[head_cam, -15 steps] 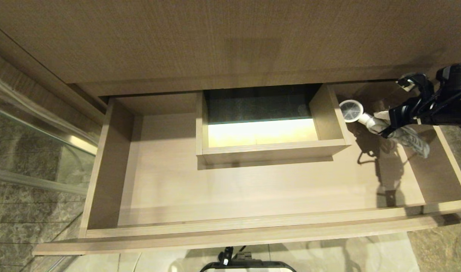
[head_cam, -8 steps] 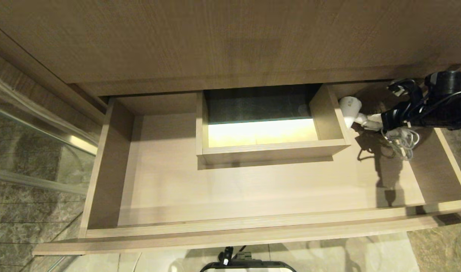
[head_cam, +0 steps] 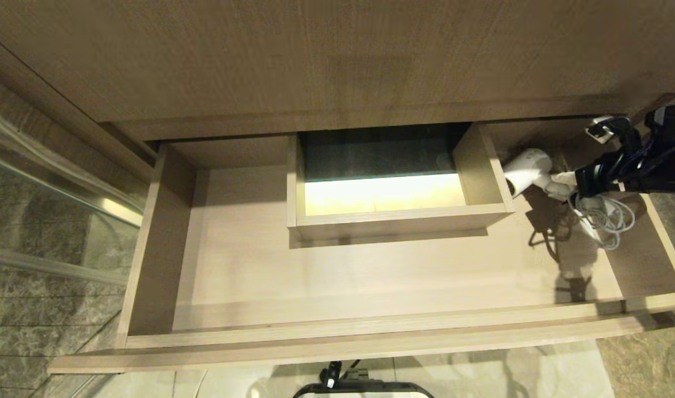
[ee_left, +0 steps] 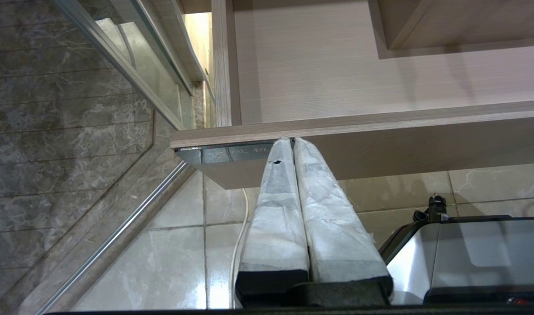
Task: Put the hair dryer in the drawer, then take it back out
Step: Put it into the drawer
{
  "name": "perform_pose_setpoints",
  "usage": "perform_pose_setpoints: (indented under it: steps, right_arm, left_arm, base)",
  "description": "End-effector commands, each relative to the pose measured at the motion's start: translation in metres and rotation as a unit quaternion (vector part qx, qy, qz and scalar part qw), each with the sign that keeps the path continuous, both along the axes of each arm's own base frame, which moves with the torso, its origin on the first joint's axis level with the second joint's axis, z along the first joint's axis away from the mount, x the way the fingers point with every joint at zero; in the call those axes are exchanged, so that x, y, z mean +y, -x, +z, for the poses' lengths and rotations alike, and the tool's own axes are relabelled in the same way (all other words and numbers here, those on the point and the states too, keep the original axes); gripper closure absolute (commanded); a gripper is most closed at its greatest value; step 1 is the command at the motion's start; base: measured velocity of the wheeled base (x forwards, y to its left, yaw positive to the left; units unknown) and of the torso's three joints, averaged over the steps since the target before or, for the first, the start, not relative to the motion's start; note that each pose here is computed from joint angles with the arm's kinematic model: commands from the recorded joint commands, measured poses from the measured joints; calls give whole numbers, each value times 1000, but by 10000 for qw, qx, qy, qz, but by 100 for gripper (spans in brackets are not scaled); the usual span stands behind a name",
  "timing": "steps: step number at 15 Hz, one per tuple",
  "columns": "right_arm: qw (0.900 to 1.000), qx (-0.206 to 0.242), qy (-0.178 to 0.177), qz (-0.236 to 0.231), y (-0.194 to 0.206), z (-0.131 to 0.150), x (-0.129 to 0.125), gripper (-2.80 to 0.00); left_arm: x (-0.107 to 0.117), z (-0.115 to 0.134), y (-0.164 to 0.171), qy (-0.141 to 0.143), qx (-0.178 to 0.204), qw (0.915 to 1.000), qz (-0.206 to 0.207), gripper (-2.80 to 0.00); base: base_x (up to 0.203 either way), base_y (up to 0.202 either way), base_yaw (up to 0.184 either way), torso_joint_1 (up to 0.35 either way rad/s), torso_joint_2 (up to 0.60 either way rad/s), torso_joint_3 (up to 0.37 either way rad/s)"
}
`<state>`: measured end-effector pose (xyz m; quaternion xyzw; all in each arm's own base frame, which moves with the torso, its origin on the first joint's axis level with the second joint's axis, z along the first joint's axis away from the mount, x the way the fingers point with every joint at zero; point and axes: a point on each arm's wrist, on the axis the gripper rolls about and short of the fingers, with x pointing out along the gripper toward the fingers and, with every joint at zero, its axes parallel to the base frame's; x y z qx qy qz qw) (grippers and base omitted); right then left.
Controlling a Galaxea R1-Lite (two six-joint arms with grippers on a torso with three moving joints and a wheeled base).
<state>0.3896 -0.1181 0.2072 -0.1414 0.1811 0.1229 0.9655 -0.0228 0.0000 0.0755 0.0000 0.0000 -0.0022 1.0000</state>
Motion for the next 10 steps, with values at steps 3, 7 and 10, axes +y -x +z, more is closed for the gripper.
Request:
perform_pose_setpoints:
  steps: [3, 7, 10]
  right_arm:
    - [10000, 60, 18, -72, 21, 4, -3, 0]
    - [9998, -60, 204, 26, 24, 7, -2, -280]
    - [9996, -13, 282, 70, 24, 2, -2, -280]
  left_arm:
    - [0, 0, 0, 0, 8, 10000, -1, 0]
    - [0, 0, 0, 0, 2, 10000, -1, 0]
    - [0, 0, 0, 0, 0, 10000, -1, 0]
  base:
    - [0, 0, 0, 0, 0, 0]
    - [0, 0, 0, 0, 0, 0]
    - [0, 0, 0, 0, 0, 0]
